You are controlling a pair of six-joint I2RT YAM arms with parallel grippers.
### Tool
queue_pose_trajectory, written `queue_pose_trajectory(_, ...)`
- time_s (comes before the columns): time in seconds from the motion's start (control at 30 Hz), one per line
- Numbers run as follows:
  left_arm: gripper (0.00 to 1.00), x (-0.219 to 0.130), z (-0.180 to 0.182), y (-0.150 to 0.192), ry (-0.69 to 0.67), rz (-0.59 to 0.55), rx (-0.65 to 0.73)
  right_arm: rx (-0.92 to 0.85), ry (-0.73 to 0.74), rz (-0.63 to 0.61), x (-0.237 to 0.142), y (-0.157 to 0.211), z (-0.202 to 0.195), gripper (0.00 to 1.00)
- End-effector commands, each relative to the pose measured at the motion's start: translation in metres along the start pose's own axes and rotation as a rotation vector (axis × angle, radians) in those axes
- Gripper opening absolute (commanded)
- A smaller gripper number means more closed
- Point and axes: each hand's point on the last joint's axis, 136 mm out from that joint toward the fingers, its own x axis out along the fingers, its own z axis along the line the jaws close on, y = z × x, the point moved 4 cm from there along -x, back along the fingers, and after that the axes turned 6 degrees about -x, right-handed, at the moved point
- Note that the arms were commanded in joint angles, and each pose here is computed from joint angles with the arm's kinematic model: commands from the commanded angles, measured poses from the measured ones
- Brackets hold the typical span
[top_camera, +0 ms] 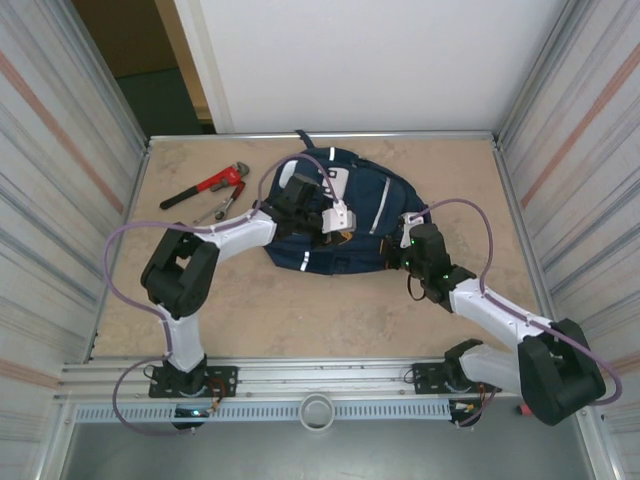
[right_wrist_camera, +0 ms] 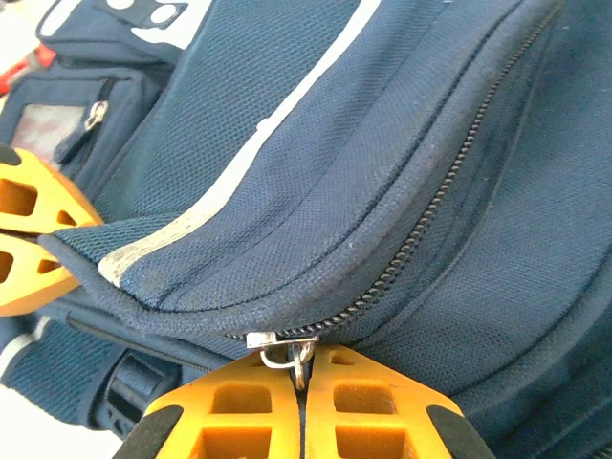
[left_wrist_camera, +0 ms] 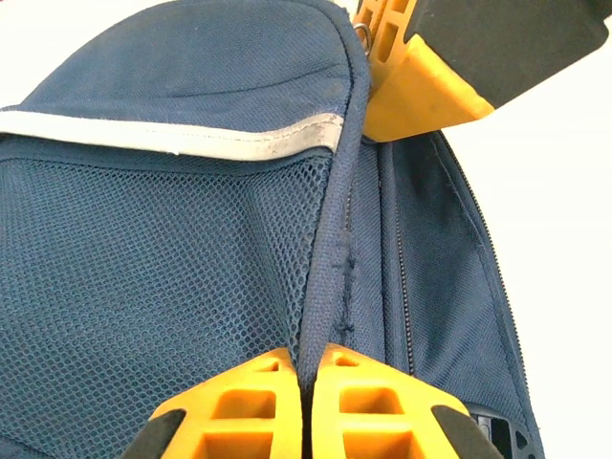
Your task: Pack the student bag
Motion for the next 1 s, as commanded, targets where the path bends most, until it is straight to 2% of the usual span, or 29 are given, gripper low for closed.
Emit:
queue_pose_trajectory(0.0,0.00,-0.028,0.001,0.013,-0.007,0.035,-0.001,0.016,0.082,0.031,-0.008,0.005,-0.024,0.00)
queue_pose_trajectory(0.17,0.00,-0.030,0.003,0.018,-0.025,0.069,0.009,-0.064,-0.129,0.057,-0.013,-0.001,0.008,0.00)
queue_pose_trajectory(0.23,0.05,-0.032,0.001,0.015,-0.024,0.061,0.020,-0.079,-0.214,0.063,-0.016,-0.002,0.019,0.00)
queue_pose_trajectory(0.27,0.09,-0.032,-0.001,0.012,-0.022,0.055,0.030,-0.081,-0.233,0.065,-0.017,-0.002,0.023,0.00)
queue_pose_trajectory(0.33,0.26,-0.034,-0.008,0.005,-0.027,0.047,0.063,-0.087,-0.266,0.065,-0.019,-0.004,0.031,0.00)
queue_pose_trajectory(0.43,0.42,-0.034,-0.024,-0.009,-0.038,0.039,0.139,-0.082,-0.293,0.066,-0.021,-0.008,0.039,0.00)
queue_pose_trajectory(0.57,0.54,-0.027,-0.036,-0.017,-0.087,0.089,0.252,-0.105,-0.337,0.083,-0.020,-0.010,0.054,0.00)
queue_pose_trajectory(0.7,0.56,-0.012,-0.040,-0.019,-0.126,0.153,0.352,-0.129,-0.369,0.106,-0.017,-0.008,0.066,0.00)
queue_pose_trajectory(0.8,0.53,-0.003,-0.039,-0.020,-0.125,0.167,0.371,-0.131,-0.391,0.110,-0.016,-0.005,0.070,0.00)
queue_pose_trajectory(0.87,0.45,-0.001,-0.035,-0.019,-0.139,0.170,0.374,-0.130,-0.403,0.119,-0.016,-0.002,0.070,0.00)
queue_pose_trajectory(0.97,0.27,-0.002,-0.029,-0.014,-0.180,0.177,0.400,-0.114,-0.387,0.131,-0.018,0.004,0.062,0.00)
